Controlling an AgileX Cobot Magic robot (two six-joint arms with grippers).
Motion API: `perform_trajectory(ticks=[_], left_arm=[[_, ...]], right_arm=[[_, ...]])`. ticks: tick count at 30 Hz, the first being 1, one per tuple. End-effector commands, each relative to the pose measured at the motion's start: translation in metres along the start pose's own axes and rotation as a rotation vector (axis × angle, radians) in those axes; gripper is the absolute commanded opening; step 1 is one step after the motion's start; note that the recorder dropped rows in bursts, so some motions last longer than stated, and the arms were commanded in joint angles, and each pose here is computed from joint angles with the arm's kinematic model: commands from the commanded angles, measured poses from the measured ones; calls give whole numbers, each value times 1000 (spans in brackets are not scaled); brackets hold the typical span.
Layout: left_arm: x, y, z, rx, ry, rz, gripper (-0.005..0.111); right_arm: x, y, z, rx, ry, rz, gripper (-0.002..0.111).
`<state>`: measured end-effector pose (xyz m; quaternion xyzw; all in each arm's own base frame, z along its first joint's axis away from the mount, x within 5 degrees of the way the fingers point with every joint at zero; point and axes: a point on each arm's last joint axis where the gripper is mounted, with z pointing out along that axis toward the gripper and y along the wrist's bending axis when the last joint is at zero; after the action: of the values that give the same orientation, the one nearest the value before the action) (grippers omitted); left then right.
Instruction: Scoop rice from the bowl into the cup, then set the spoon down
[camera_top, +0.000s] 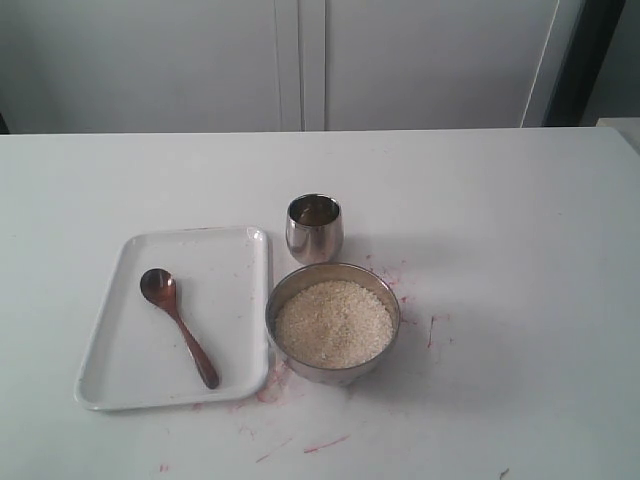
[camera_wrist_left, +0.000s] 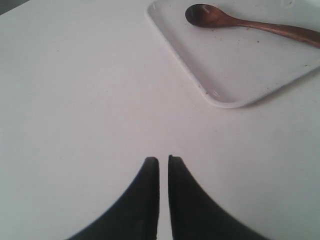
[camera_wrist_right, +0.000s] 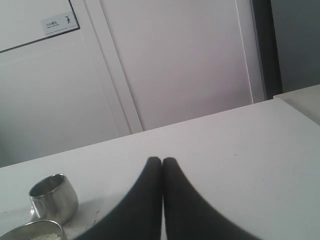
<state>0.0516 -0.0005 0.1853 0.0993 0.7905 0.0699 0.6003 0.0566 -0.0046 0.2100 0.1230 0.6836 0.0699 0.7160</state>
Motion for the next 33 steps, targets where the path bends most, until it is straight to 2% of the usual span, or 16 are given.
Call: perform_trajectory(ticks=[1,8,18,33], left_arm=[[7,-2,1,17,54,-5,14],[7,-2,1,17,54,-5,14],[7,-2,1,17,54,-5,14],[7,-2,1,17,54,-5,14]], right_arm=[[1,-1,0,5,-6,0,0],[2,-1,0,10,10,1,0],[28,-9,-5,102,290,1,0],[28,-10,-5,103,292,-2,0]])
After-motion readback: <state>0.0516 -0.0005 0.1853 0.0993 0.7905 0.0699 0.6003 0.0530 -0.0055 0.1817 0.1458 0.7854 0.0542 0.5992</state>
